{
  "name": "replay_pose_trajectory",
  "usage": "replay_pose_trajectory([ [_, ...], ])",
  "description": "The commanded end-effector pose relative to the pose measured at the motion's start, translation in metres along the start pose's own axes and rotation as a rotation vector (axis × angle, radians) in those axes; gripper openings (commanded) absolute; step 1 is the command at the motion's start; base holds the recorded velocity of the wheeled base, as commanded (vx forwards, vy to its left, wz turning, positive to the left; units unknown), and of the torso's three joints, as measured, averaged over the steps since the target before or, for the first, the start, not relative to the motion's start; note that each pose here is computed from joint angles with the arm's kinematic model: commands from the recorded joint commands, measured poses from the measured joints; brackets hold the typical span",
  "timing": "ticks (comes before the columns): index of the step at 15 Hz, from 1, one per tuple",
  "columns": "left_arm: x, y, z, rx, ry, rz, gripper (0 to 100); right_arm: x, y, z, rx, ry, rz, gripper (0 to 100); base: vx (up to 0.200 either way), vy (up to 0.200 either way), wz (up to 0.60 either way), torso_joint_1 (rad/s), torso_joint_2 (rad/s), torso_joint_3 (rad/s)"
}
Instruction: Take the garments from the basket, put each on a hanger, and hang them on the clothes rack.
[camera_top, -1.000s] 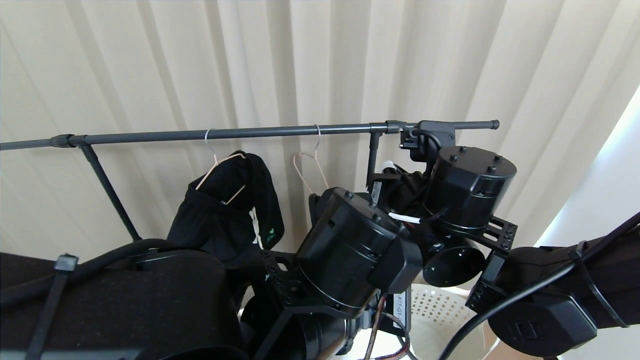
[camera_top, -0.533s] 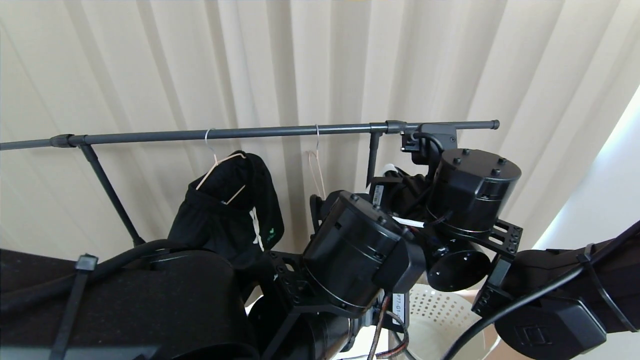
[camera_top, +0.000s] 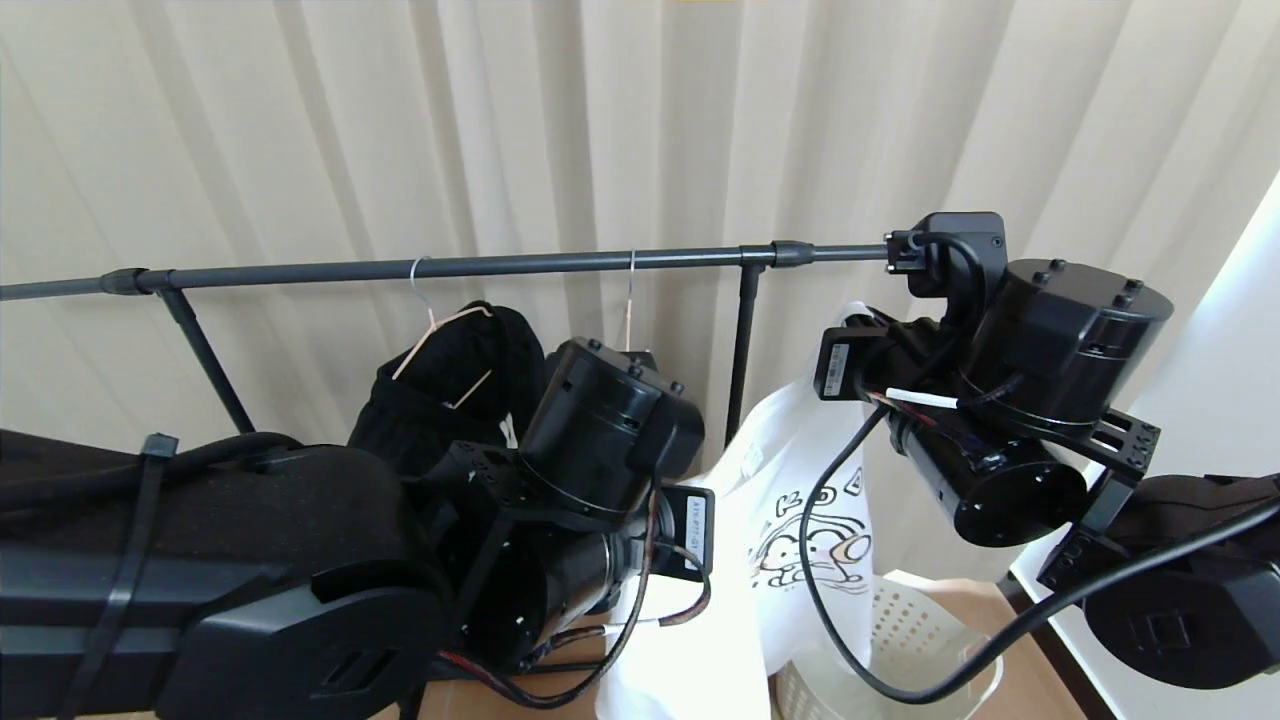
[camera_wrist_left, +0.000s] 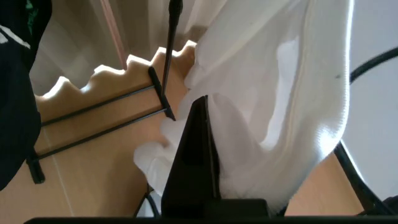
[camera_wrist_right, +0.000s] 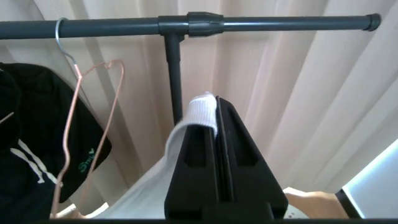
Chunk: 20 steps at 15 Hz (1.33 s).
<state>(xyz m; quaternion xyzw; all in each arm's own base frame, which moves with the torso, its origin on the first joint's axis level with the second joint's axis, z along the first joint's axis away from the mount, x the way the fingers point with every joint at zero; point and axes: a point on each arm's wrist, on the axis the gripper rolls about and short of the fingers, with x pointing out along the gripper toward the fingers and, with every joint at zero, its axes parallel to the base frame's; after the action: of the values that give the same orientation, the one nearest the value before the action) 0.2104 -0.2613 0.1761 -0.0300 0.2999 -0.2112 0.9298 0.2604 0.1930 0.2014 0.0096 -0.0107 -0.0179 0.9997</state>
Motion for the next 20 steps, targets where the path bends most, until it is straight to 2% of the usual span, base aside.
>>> replay_pose_trajectory([
  [1, -0.003, 0.006, 0.003, -0.014, -0.013, 0.009, 0, -0.003, -0.004, 0.003, 0.002, -0.005, -0.001, 0, 0.0, 0.0, 0.0, 0.0, 0.0, 0.0],
  [2, -0.004, 0.007, 0.003, -0.014, -0.013, 0.009, 0, -0.003, -0.005, 0.003, 0.001, -0.003, -0.001, 0, 0.0, 0.0, 0.0, 0.0, 0.0, 0.0],
  [3, -0.006, 0.008, 0.002, -0.012, -0.013, 0.009, 100, -0.003, -0.005, 0.002, 0.0, -0.002, -0.001, 0, 0.0, 0.0, 0.0, 0.0, 0.0, 0.0],
  [7, -0.012, 0.015, -0.009, 0.032, 0.016, 0.018, 100, -0.003, -0.004, 0.003, 0.004, -0.006, -0.001, 0, 0.0, 0.0, 0.0, 0.0, 0.0, 0.0],
  [12, -0.024, 0.02, -0.01, 0.025, -0.006, 0.005, 100, -0.003, -0.004, 0.002, 0.0, -0.002, -0.001, 0, 0.0, 0.0, 0.0, 0.0, 0.0, 0.0],
  [20, -0.042, 0.035, 0.004, -0.015, -0.065, 0.016, 100, -0.002, -0.003, -0.002, -0.005, 0.006, 0.0, 0, 0.0, 0.0, 0.0, 0.0, 0.0, 0.0],
])
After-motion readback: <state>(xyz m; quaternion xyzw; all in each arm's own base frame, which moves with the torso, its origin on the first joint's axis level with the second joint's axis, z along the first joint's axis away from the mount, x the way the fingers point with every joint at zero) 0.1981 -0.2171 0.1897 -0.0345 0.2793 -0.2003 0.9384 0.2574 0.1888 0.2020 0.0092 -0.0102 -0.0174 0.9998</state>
